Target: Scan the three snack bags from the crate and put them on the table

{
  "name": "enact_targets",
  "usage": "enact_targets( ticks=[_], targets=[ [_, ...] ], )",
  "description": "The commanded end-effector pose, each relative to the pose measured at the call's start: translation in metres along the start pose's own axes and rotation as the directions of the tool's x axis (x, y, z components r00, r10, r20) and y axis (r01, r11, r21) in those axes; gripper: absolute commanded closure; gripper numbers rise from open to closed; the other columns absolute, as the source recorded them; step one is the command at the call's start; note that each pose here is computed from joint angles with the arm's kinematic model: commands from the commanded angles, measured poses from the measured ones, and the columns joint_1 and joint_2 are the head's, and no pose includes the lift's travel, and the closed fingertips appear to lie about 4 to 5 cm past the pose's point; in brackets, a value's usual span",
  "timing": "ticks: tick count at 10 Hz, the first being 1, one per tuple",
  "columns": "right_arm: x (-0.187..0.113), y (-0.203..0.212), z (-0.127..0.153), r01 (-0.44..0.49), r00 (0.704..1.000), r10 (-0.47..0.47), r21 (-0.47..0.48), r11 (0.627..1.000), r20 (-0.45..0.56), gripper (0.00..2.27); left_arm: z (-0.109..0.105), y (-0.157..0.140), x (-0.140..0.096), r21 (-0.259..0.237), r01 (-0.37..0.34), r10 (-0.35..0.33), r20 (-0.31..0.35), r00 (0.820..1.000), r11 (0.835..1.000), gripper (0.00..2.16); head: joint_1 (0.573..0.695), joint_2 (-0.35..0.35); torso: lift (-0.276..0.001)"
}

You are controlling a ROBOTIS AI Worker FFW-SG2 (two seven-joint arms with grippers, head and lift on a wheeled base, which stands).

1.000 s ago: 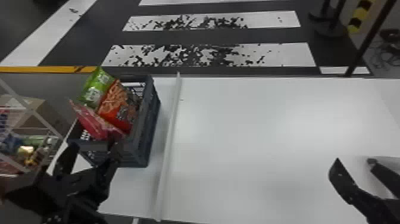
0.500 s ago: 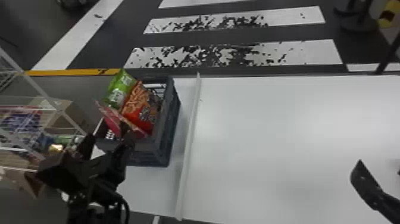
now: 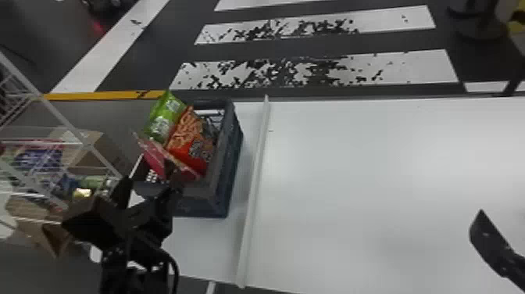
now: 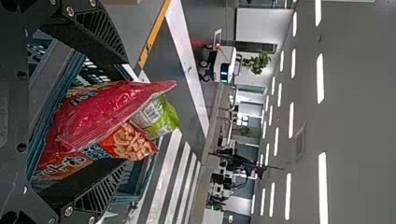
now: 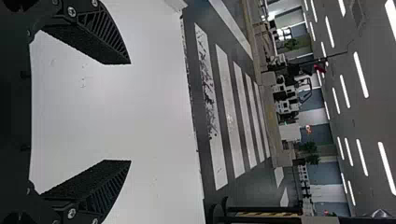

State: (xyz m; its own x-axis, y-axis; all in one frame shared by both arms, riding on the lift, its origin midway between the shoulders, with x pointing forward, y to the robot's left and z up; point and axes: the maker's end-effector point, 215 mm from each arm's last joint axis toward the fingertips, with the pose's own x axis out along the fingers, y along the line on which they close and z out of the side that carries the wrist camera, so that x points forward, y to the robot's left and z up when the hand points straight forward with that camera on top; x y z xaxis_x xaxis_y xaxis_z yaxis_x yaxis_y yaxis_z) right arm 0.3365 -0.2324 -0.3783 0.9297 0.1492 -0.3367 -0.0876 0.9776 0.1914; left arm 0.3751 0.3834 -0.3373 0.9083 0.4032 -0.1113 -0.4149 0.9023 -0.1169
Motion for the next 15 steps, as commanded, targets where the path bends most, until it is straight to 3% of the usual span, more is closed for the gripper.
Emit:
enact_targets(
  ticks=[1,6,7,8,9,10,11,14,15],
  targets=[
    [0.000,0.000,0.001,-0.006,1.000,0.006,-0.007,1.000,0.001,0.13,-0.006,0.002,0.003,0.015,-0.009,0.009,-0.012,1.000,1.000,0.14,0.695,0.241,-0.094],
    [-0.001,-0.002,-0.002,-0.007,1.000,0.006,-0.007,1.000,-0.010,0.13,-0.023,0.002,0.013,0.043,-0.018,0.020,-0.044,0.999,0.999,0.14,0.695,0.243,-0.094],
    [-0.001,-0.001,-0.001,-0.007,1.000,0.007,-0.006,1.000,-0.005,0.13,-0.021,0.002,0.013,0.046,-0.018,0.019,-0.040,0.999,0.999,0.24,0.695,0.242,-0.094],
    [-0.001,-0.001,-0.001,-0.008,1.000,0.008,-0.002,1.000,-0.005,0.13,-0.018,0.000,0.013,0.051,0.005,-0.003,-0.038,0.999,0.999,0.62,0.695,0.242,-0.094],
    [-0.001,-0.001,0.000,-0.007,1.000,0.007,-0.004,1.000,-0.003,0.13,-0.013,0.000,0.013,0.048,0.000,0.002,-0.031,1.000,0.999,1.43,0.695,0.239,-0.094],
    [-0.001,-0.002,0.002,-0.006,1.000,0.006,-0.006,1.000,0.004,0.13,-0.011,-0.001,0.012,0.047,-0.001,0.002,-0.029,1.000,0.999,1.99,0.695,0.240,-0.094],
    [-0.001,-0.002,0.003,-0.007,1.000,0.007,-0.004,1.000,0.007,0.13,-0.009,-0.001,0.010,0.047,-0.005,0.006,-0.026,1.000,0.999,2.14,0.695,0.241,-0.094],
    [0.001,-0.002,0.005,-0.008,1.000,0.008,0.005,1.000,0.011,0.13,0.010,0.001,0.002,0.063,-0.020,0.019,0.008,1.000,0.998,2.14,0.695,0.237,-0.094],
    [0.002,-0.002,0.006,-0.009,1.000,0.009,0.006,1.000,0.014,0.13,0.026,0.001,-0.004,0.059,-0.022,0.020,0.040,0.999,0.998,2.14,0.695,0.239,-0.094]
  ],
)
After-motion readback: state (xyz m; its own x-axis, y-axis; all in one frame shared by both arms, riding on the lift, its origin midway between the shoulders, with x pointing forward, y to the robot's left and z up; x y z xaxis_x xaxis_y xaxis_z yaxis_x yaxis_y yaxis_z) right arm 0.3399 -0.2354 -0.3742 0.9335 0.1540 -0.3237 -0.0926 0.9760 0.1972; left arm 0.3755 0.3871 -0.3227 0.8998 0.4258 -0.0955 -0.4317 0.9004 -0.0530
